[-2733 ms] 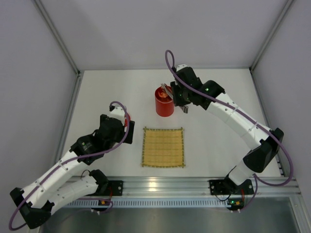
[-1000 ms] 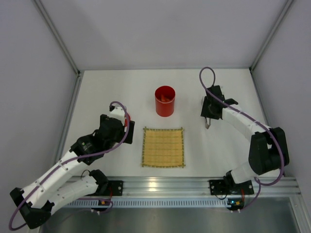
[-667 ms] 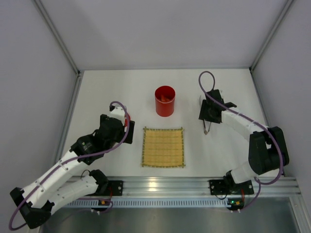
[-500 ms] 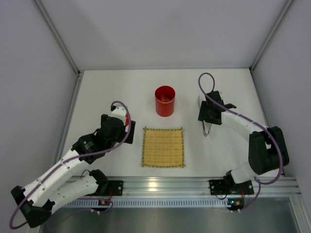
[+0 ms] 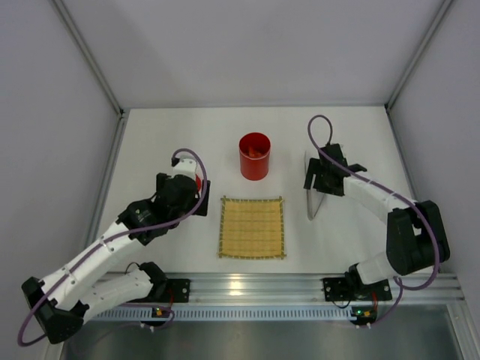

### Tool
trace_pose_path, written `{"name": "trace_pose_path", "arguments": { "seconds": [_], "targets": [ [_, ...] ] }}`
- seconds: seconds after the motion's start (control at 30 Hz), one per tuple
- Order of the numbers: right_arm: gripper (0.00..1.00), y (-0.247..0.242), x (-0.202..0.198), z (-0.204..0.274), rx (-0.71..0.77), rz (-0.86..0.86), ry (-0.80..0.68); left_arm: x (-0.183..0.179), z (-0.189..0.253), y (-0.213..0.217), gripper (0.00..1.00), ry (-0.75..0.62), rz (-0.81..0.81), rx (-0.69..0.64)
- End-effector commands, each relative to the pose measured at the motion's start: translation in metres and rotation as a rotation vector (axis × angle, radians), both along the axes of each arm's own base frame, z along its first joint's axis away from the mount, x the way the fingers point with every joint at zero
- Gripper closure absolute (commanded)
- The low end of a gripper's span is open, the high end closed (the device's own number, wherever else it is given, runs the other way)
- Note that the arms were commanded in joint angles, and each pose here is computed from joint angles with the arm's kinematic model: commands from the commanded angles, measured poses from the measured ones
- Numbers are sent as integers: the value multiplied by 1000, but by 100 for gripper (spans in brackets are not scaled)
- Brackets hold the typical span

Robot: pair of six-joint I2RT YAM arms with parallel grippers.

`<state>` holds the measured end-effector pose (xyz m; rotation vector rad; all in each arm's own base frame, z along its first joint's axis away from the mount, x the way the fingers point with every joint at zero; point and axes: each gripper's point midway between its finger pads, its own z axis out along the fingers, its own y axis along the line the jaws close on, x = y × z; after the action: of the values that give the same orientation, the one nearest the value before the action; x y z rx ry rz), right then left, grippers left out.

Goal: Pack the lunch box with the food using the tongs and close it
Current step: Place the clamp at the center of the board, then pick up the box lid from the center of the board.

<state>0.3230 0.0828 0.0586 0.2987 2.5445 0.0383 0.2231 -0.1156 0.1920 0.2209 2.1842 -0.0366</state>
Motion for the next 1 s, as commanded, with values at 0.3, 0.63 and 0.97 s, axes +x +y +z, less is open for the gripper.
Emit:
{"name": "trace_pose_path", "arguments": {
  "seconds": [0.3,0.63,0.97],
  "targets": [
    [21,13,15,107,130,58,-250,69,-24,35,11,126,391,-173],
    [20,20,16,148,169,98,-329,108,-63,24,18,125,661,-425],
    [21,27,10,156,212,126,-348,137,-99,40,34,56,970,-479]
  ]
}}
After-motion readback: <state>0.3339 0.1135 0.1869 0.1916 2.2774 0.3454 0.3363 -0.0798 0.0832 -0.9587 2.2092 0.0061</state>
